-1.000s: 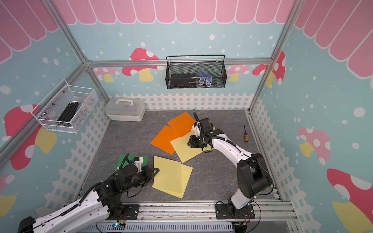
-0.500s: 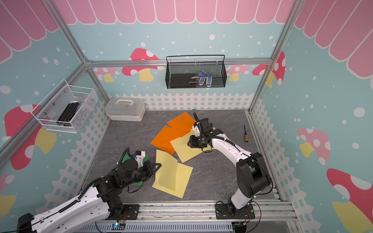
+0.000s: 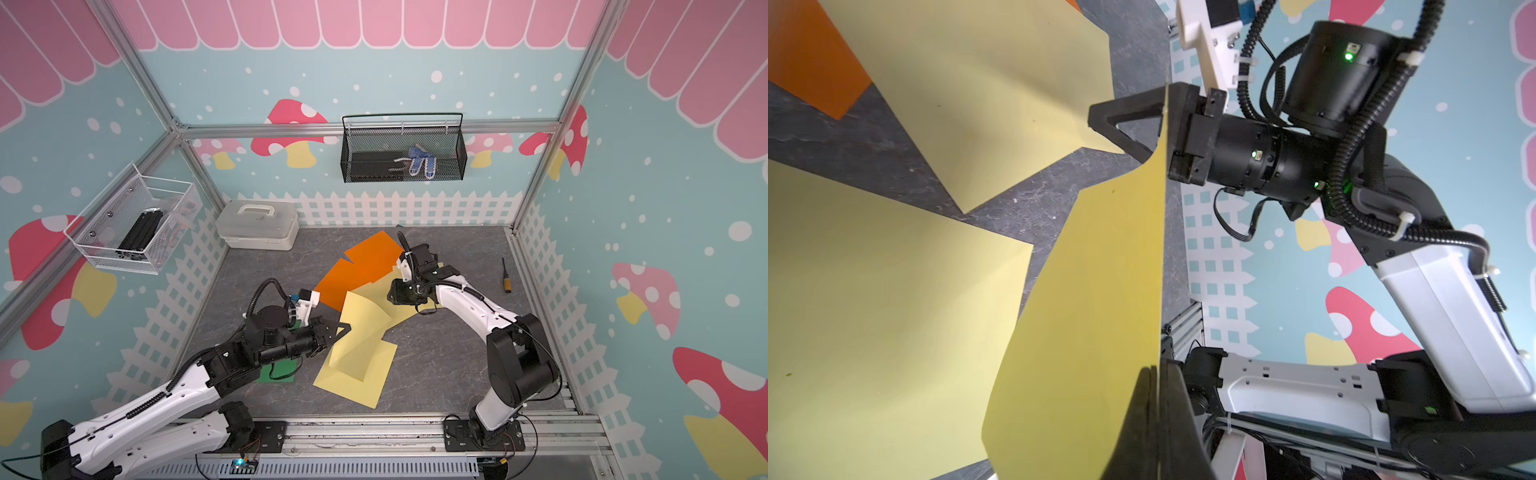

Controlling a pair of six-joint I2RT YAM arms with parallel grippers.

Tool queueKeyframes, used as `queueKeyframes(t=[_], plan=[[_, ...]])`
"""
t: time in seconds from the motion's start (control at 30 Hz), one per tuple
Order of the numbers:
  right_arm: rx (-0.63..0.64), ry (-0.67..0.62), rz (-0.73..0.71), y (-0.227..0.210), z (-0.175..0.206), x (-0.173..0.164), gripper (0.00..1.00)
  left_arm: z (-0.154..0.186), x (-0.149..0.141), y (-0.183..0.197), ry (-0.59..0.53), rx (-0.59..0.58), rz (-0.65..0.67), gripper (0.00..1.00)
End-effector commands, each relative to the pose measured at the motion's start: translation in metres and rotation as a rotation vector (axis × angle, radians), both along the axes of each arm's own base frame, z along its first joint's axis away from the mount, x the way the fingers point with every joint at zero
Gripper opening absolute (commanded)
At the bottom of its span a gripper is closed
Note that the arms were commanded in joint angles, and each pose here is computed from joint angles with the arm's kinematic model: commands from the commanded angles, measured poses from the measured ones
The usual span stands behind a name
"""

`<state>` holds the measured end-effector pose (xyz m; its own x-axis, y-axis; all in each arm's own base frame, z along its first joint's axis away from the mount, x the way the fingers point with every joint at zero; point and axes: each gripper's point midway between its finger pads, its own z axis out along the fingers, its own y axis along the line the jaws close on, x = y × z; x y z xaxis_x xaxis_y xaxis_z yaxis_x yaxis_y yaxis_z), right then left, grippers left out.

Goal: Sort the scattered colored papers by color
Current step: Place the colored paper.

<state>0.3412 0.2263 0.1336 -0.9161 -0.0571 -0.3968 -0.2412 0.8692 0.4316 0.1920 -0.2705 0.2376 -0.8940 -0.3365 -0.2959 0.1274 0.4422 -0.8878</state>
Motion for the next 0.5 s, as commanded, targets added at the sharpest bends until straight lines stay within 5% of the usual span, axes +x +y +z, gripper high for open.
queueKeyframes(t=[0.0,0.23,0.47], plan=[[-0.037,0.001,-0.006,-0.006,-0.003,-0.002,0.41,0.003,-0.006,-0.01,0.023,-0.043,-0.068,0.0],[-0.06,-0.012,-0.031,-0.015,-0.001,0.0,0.41,-0.088,-0.019,0.006,0.197,0.096,-0.067,0.0],[-0.054,0.011,-0.019,-0.013,-0.007,-0.004,0.41,-0.137,-0.016,0.032,0.263,0.15,0.002,0.0]])
